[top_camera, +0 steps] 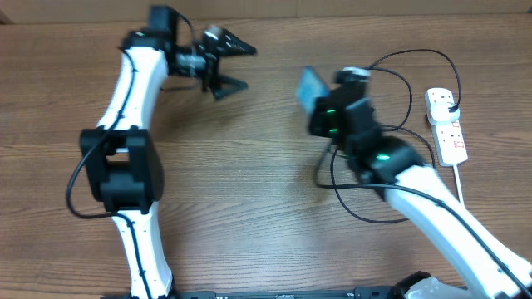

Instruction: Plug charger to phone and switch on socket

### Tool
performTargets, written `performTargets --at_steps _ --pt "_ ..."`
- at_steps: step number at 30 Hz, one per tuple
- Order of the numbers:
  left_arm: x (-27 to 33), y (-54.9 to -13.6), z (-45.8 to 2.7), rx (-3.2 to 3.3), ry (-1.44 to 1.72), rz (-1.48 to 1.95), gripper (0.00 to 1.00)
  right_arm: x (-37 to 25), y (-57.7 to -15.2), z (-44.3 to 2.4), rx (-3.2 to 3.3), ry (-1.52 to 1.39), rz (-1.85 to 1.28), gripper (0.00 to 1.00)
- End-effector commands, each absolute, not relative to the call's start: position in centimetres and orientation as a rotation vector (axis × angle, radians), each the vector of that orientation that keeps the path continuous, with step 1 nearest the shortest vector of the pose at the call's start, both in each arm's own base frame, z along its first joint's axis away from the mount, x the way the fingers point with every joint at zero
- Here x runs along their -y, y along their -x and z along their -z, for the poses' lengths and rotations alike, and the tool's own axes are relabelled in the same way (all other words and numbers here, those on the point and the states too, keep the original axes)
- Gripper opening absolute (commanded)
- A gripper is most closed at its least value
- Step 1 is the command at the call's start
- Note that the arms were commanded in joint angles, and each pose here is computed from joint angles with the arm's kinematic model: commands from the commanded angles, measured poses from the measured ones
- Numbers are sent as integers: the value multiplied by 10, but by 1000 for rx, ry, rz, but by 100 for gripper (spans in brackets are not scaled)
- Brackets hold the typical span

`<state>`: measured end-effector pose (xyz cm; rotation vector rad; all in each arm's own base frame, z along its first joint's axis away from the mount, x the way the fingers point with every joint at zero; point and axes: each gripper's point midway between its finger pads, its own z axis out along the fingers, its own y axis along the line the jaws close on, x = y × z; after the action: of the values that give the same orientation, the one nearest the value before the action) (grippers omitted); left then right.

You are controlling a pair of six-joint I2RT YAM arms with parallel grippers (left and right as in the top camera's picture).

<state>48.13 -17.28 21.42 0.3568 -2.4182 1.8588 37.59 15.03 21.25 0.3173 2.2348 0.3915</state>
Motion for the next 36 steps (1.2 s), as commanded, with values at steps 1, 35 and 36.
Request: performTargets --at_steps 1,35,36 --pt "154 -476 -304 2675 -117 -2002 100 -118 -370 -273 -2096 -511 -544 4" --pt "212 -328 -191 2485 -997 -1358 100 -158 -337 -201 -2091 -1165 -1700 4" --pt "222 -328 -186 2461 -990 -1372 100 -158 -337 -198 -2094 -1191 -1701 4"
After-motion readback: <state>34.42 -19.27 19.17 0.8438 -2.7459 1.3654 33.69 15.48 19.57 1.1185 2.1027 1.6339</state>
